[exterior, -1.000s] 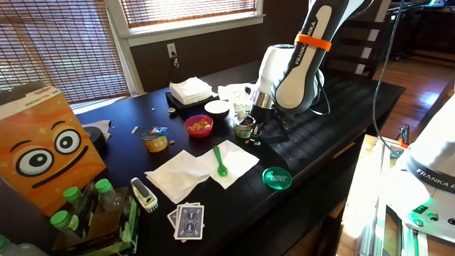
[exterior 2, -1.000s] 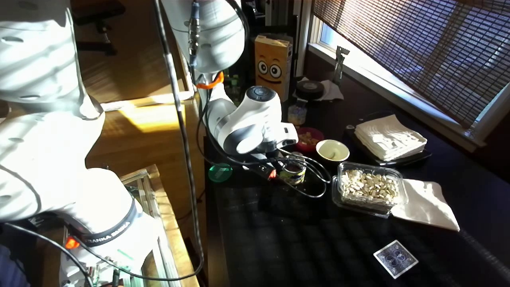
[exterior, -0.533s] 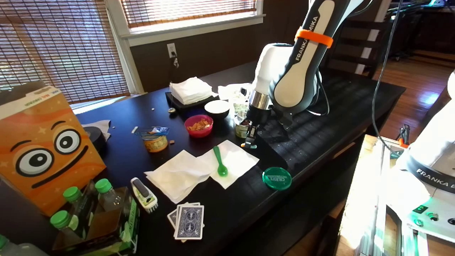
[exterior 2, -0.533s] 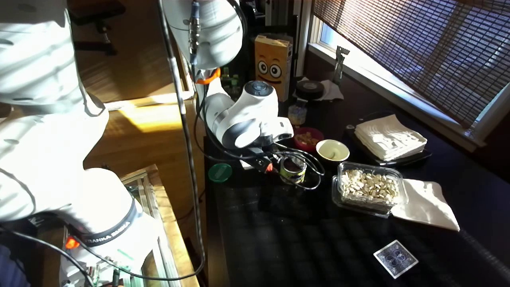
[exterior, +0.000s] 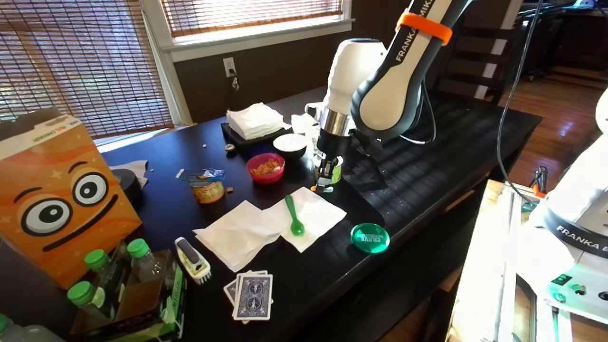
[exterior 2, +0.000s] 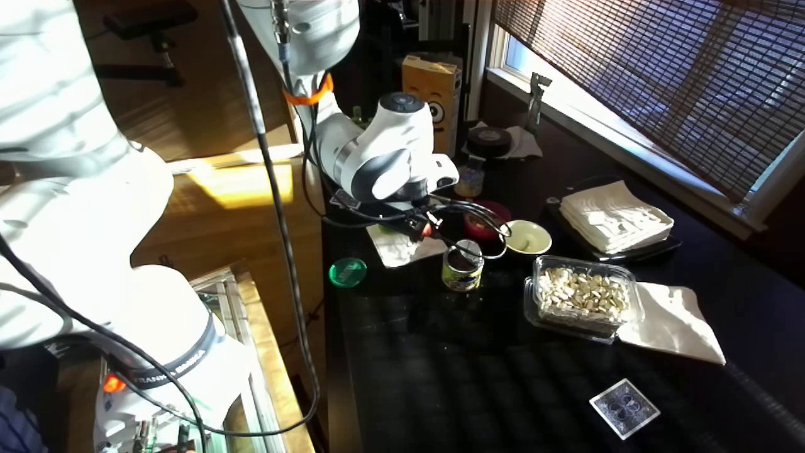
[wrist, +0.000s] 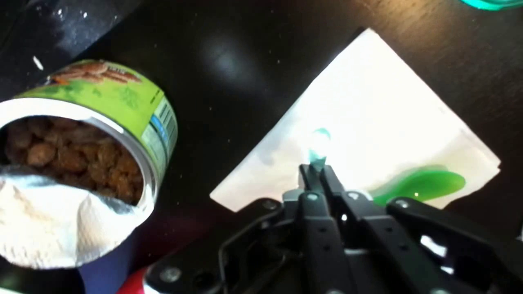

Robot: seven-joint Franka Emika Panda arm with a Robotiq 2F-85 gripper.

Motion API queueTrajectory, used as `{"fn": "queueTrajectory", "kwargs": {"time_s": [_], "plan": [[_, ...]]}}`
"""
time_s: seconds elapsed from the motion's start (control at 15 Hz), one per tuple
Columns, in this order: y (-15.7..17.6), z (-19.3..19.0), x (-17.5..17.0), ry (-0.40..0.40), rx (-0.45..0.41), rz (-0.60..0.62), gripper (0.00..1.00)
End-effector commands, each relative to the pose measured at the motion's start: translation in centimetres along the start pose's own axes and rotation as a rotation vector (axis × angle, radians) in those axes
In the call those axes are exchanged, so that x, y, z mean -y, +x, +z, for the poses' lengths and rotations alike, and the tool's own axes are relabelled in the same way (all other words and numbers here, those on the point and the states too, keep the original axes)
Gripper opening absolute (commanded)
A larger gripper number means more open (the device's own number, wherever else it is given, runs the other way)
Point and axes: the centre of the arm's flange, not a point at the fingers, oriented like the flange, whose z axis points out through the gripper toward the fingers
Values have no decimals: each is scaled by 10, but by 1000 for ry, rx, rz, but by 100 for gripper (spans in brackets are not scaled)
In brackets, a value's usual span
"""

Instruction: Put the orange and blue objects in the black and white bowl.

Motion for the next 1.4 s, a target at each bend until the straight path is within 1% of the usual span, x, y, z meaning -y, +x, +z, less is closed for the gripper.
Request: {"fn": "queueTrajectory", "kwargs": {"time_s": [0.0, 0.13, 0.4, 0.8, 1.13, 1.33], "plan": [[29, -33, -5, -39, 2, -30, 5], [45, -42, -13, -54, 4, -42, 5], [71, -61, -41, -85, 30, -38, 4], [96, -75, -100, -134, 52, -25, 4], [116, -72, -132, -167, 40, -37, 4], [129, -63, -149, -168, 35, -46, 4]]}}
